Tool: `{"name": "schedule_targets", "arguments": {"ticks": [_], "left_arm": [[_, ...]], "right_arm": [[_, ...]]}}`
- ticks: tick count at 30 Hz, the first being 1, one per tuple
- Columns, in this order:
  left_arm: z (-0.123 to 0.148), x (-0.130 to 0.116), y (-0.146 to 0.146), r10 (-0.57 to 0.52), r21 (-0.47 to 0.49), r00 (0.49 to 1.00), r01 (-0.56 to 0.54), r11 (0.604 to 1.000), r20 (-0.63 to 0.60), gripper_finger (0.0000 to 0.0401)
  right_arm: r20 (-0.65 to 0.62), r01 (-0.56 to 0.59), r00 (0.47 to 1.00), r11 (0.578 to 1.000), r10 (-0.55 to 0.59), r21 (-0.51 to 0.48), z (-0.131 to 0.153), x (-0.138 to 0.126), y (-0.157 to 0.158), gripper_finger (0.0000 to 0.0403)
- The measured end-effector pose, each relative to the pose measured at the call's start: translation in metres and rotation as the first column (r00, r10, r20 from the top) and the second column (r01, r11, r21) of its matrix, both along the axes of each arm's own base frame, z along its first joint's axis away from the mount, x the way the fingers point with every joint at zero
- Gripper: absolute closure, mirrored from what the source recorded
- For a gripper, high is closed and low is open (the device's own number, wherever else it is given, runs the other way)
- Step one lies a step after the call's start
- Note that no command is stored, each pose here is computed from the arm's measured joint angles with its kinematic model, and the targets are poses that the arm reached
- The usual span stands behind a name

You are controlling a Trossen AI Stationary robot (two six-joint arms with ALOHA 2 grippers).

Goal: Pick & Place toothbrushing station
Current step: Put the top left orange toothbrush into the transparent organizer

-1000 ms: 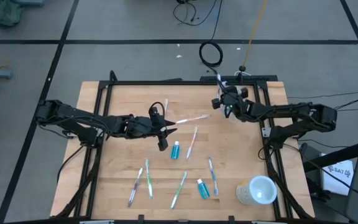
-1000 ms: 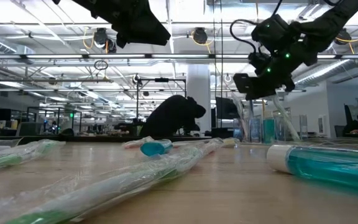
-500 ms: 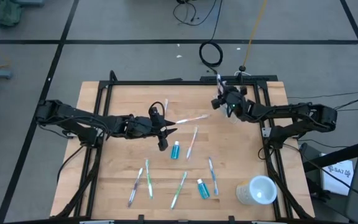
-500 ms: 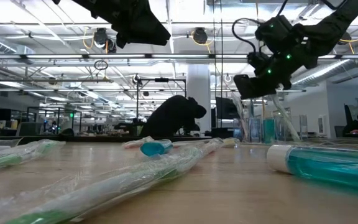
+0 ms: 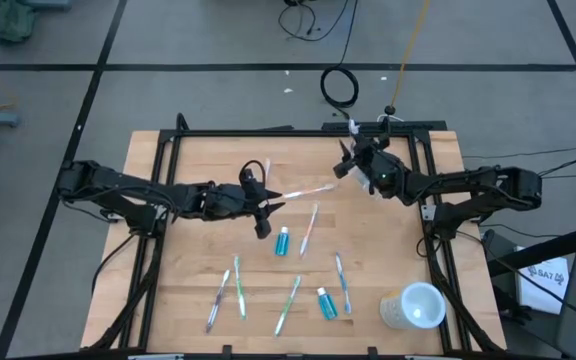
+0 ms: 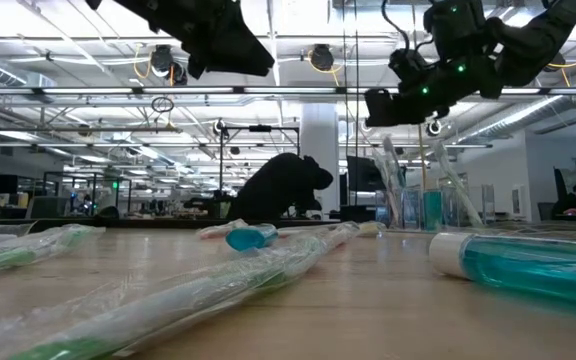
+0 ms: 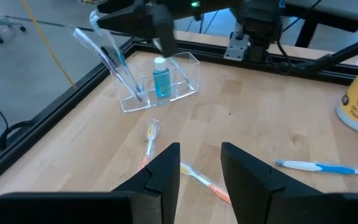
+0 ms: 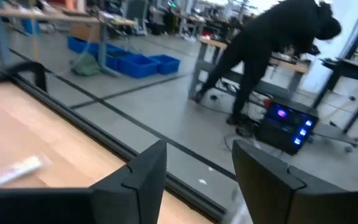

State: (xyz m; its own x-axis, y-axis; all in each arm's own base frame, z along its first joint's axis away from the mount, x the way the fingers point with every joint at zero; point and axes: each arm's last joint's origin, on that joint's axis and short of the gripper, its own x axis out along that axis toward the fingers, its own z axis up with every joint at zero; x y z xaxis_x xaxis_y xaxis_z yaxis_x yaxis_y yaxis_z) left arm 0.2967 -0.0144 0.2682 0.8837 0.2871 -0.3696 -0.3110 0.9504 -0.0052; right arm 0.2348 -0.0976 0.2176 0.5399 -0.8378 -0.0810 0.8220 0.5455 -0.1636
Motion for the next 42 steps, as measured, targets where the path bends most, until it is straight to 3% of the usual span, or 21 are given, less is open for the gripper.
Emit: {"name": "schedule_targets", "arguments": {"ticks": [4,8,11,16,23,27,32,42], "left_arm": [[0.000,0.000,0.005,0.018,0.000,1.000,-0.018,1.000,-0.004,0.0279],[-0.001,0.000,0.010,0.036,-0.001,0.999,-0.036,0.999,-0.016,0.0279],[-0.003,-0.001,0.014,0.056,-0.016,0.998,-0.056,0.998,-0.024,0.0279],[-0.011,0.003,0.025,0.117,-0.071,0.992,-0.120,0.990,-0.040,0.0279],[-0.050,0.021,0.049,0.216,-0.109,0.966,-0.232,0.967,-0.141,0.0279],[-0.070,0.026,0.066,0.296,-0.178,0.937,-0.328,0.928,-0.186,0.0279],[-0.093,0.020,0.091,0.413,-0.222,0.863,-0.481,0.848,-0.291,0.0279],[-0.145,0.020,0.118,0.493,-0.199,0.753,-0.615,0.763,-0.436,0.0279]], "right_arm": [[0.074,-0.183,0.980,0.983,0.184,-0.018,0.007,0.006,0.007,0.0240],[0.167,-0.393,0.904,0.919,0.394,-0.039,0.014,0.011,0.015,0.0243],[0.213,-0.486,0.847,0.872,0.487,-0.060,0.018,0.013,0.021,0.0243],[0.203,-0.506,0.834,0.858,0.513,-0.086,0.019,0.015,0.027,0.0243],[0.178,-0.505,0.838,0.857,0.515,-0.101,0.019,0.015,0.028,0.0243],[0.178,-0.505,0.839,0.857,0.515,-0.101,0.019,0.015,0.028,0.0243],[0.178,-0.504,0.839,0.858,0.514,-0.101,0.019,0.015,0.028,0.0243],[0.179,-0.504,0.839,0.858,0.514,-0.101,0.020,0.015,0.028,0.0243]]}}
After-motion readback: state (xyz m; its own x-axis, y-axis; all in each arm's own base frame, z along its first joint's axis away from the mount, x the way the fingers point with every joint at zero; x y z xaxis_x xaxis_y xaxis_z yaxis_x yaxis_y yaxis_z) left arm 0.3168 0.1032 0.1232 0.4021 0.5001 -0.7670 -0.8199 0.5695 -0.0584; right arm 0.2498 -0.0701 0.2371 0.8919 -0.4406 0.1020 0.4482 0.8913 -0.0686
